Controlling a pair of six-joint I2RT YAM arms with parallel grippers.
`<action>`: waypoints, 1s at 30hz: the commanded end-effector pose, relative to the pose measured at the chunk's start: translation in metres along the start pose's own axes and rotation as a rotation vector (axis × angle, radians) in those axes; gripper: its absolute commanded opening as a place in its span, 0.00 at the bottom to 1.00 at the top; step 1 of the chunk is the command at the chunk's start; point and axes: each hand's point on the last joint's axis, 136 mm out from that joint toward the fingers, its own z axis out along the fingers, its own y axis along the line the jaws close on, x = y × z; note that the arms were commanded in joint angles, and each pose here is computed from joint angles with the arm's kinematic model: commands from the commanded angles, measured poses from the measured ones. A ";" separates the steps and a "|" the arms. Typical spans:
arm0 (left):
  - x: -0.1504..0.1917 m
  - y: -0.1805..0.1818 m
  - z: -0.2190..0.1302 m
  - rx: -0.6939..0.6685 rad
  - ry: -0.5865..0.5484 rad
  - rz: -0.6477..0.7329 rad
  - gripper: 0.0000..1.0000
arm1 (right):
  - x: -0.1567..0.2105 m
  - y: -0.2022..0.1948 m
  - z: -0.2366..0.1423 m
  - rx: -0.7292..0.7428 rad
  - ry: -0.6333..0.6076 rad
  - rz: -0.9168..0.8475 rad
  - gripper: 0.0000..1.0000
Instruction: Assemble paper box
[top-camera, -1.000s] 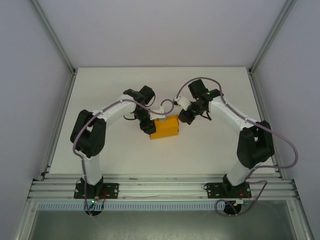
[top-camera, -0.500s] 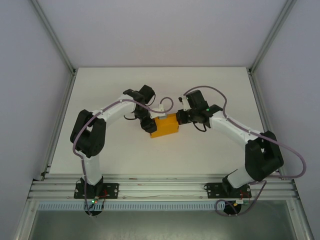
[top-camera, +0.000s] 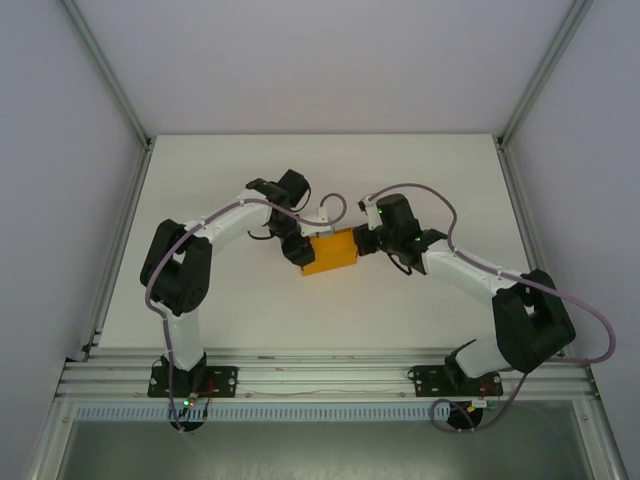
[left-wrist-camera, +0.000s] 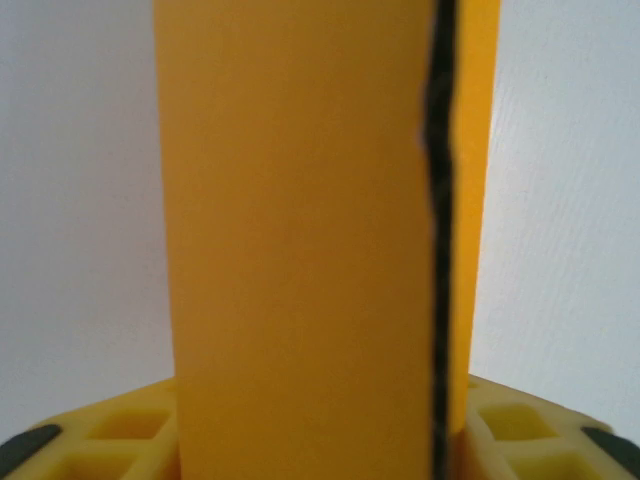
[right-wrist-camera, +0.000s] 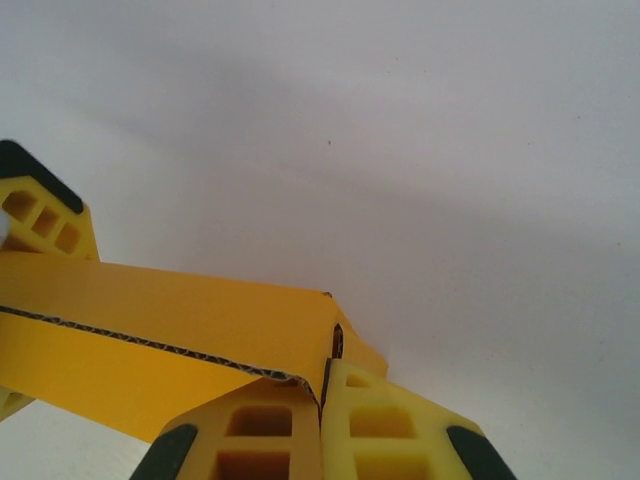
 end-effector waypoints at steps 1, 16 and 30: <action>-0.012 0.014 -0.002 -0.080 -0.045 0.010 0.55 | 0.064 -0.014 0.011 0.064 0.194 0.009 0.00; -0.023 0.016 -0.062 -0.308 -0.282 -0.230 1.00 | 0.063 -0.016 0.005 0.240 0.181 -0.012 0.00; 0.008 0.016 -0.066 -0.388 -0.375 -0.548 0.51 | 0.063 -0.012 0.007 0.278 0.193 0.025 0.00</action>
